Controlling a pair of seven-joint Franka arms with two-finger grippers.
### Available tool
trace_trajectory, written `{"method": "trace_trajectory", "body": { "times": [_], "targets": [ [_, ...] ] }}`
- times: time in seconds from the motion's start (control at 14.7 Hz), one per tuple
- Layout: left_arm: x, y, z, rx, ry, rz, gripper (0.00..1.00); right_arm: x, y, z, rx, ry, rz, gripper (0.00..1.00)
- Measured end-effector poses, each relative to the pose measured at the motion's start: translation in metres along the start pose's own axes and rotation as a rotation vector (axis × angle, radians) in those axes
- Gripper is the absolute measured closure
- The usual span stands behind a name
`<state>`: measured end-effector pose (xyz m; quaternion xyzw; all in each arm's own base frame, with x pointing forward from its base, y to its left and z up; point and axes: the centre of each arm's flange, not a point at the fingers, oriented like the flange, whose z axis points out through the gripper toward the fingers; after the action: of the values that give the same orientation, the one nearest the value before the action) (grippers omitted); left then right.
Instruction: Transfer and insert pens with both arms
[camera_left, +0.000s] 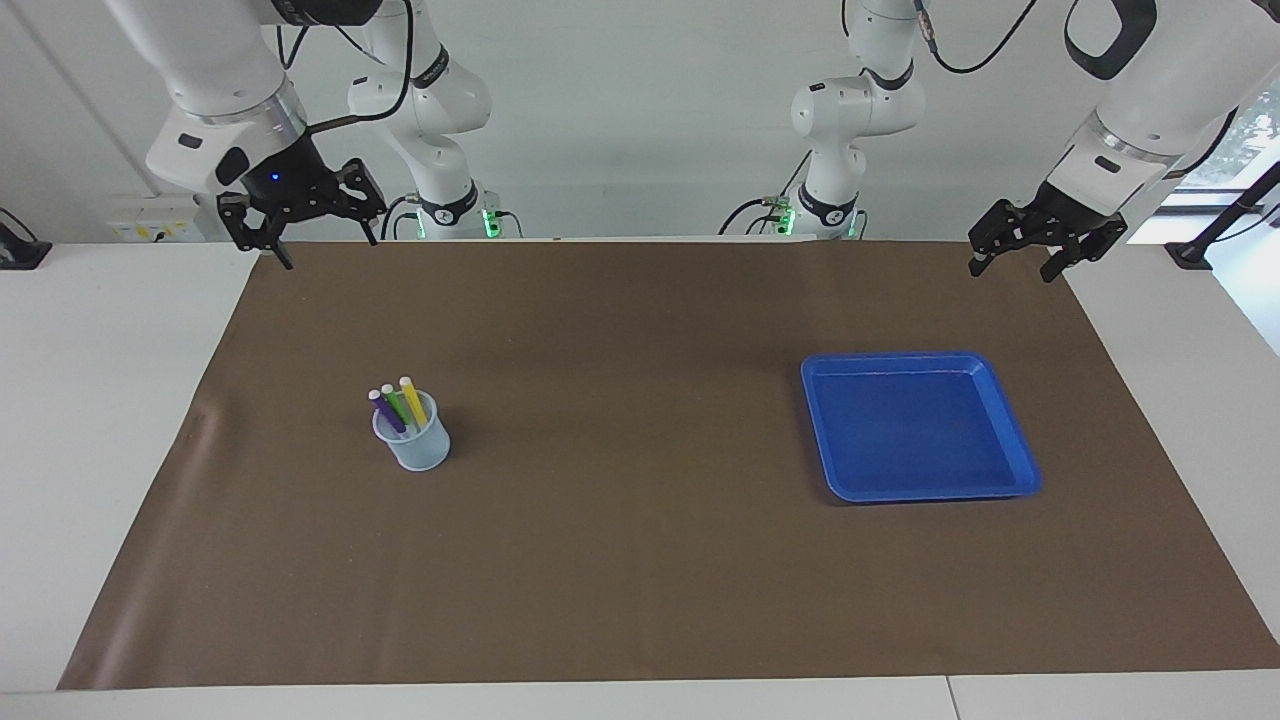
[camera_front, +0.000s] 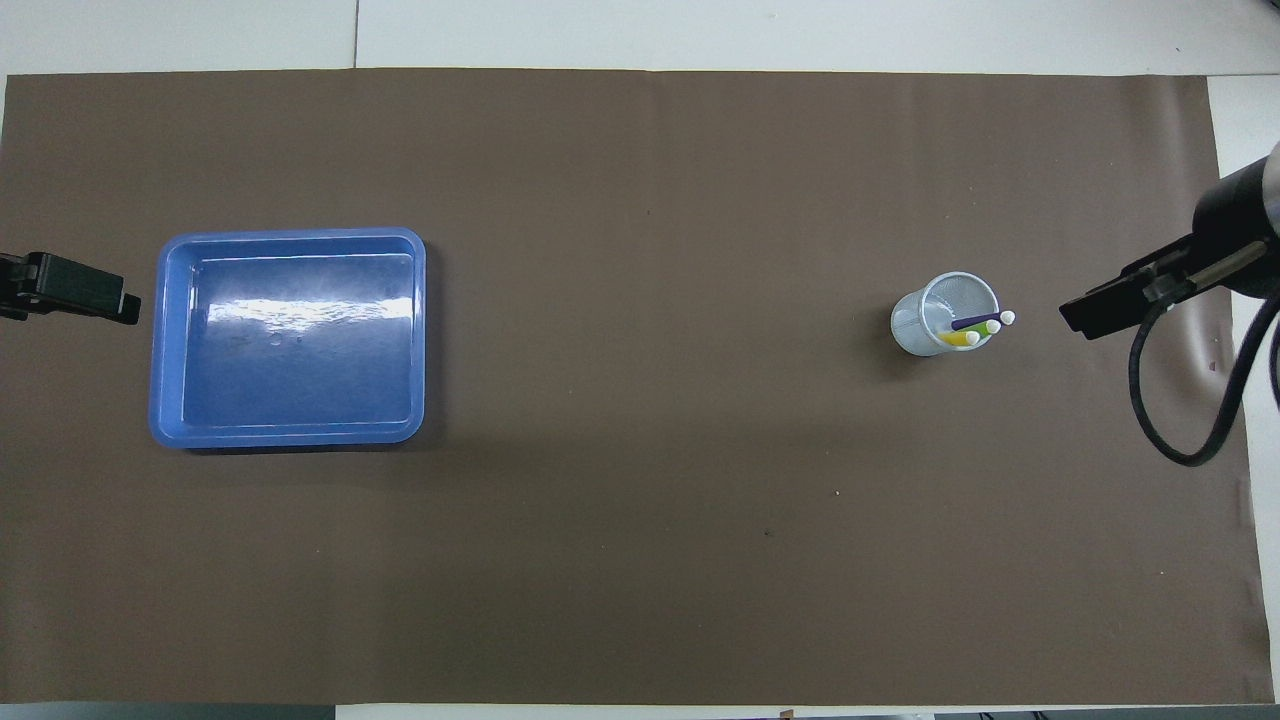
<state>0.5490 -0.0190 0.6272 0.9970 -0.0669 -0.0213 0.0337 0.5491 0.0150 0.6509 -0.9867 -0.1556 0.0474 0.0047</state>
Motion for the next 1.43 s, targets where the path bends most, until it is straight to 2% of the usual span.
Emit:
{"method": "trace_trajectory", "body": {
  "times": [0.48, 0.82, 1.09, 1.43],
  "targets": [
    [-0.003, 0.006, -0.001, 0.001, -0.008, 0.010, 0.00, -0.018, 0.048, 0.017, 0.021, -0.036, 0.098, 0.00],
    [-0.004, -0.004, -0.001, 0.000, -0.008, -0.009, 0.00, -0.019, 0.036, 0.013, -0.009, -0.029, 0.082, 0.00],
    [-0.005, -0.005, 0.002, -0.001, -0.015, -0.011, 0.00, -0.027, 0.021, 0.016, -0.039, -0.046, 0.132, 0.00],
    [-0.008, -0.006, 0.002, 0.015, -0.020, -0.011, 0.00, -0.029, 0.023, 0.015, -0.047, -0.017, 0.182, 0.00]
  ]
}}
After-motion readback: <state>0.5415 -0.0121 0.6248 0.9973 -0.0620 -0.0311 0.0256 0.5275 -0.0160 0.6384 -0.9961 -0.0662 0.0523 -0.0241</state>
